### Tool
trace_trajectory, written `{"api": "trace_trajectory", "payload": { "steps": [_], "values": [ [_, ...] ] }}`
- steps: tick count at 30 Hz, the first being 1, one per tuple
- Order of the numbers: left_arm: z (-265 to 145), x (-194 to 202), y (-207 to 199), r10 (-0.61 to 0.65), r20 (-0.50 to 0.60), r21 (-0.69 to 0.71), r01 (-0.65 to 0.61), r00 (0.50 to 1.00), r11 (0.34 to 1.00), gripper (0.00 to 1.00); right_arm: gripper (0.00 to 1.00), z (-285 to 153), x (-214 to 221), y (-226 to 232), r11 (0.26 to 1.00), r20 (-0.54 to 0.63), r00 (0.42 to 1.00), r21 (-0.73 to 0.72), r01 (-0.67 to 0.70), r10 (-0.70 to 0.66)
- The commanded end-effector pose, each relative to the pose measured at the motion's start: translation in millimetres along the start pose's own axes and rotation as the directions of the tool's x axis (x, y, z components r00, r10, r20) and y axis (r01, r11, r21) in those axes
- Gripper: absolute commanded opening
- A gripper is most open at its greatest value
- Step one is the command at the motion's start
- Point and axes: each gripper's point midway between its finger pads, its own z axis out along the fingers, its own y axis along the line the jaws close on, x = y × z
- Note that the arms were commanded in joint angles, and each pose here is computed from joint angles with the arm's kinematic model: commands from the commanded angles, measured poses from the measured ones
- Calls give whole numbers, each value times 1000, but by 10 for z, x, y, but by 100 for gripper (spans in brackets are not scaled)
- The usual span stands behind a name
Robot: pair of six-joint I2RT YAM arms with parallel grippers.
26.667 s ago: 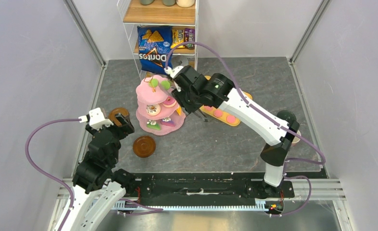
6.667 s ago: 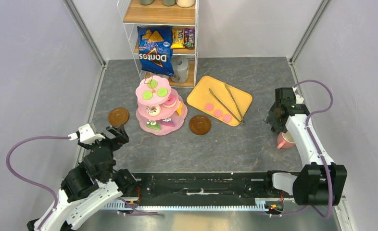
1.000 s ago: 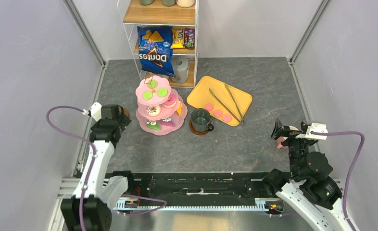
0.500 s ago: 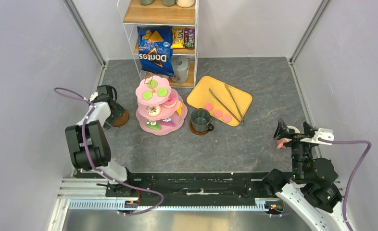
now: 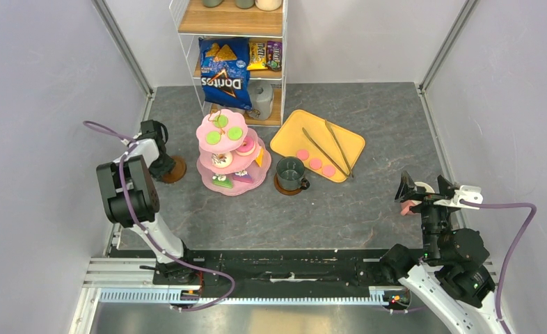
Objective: Serve the afternoon tea
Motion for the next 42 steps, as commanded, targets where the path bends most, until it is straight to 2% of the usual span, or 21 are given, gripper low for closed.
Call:
{"api": "trace_trajectory", "payload": {
  "steps": [1, 6, 11, 17, 20, 24, 30, 37, 42],
  "values": [
    [50, 210, 116, 70, -95, -35, -74, 993, 997, 46, 97, 3, -69, 27, 1000, 30, 999, -15, -27, 27],
    [-71, 563, 340, 39, -154, -58, -49, 987, 997, 42, 97, 0, -84, 38, 999, 34, 999, -22, -35, 36],
    [-356, 1081, 367, 2, -226, 23, 3, 974, 1000, 41, 97, -12, -110, 34, 999, 35, 998, -26, -46, 47],
    [-754, 1593, 425, -12, -202, 103, 33, 979, 994, 40, 97, -28, -115, 4, 998, 28, 998, -15, -53, 53],
    [-848, 1931, 460, 44, -217, 104, -21, 975, 994, 40, 97, -30, -117, 6, 998, 28, 998, -18, -54, 55],
    [-981, 2098, 365, 83, -186, 141, -57, 979, 988, 40, 97, -31, -100, -6, 999, 22, 999, -11, -48, 48],
    [-1147, 2413, 135, 215, -156, 183, -186, 964, 965, 40, 97, -30, -96, -8, 999, 20, 999, -10, -44, 44],
    [-1330, 2652, 30, 290, -105, 219, -263, 951, 940, 40, 97, -29, -90, -3, 999, 20, 999, -12, -43, 43],
    [-1530, 2681, -243, 350, 2, 262, -339, 937, 904, 40, 97, -29, -88, 4, 999, 20, 999, -16, -42, 43]
  ]
}}
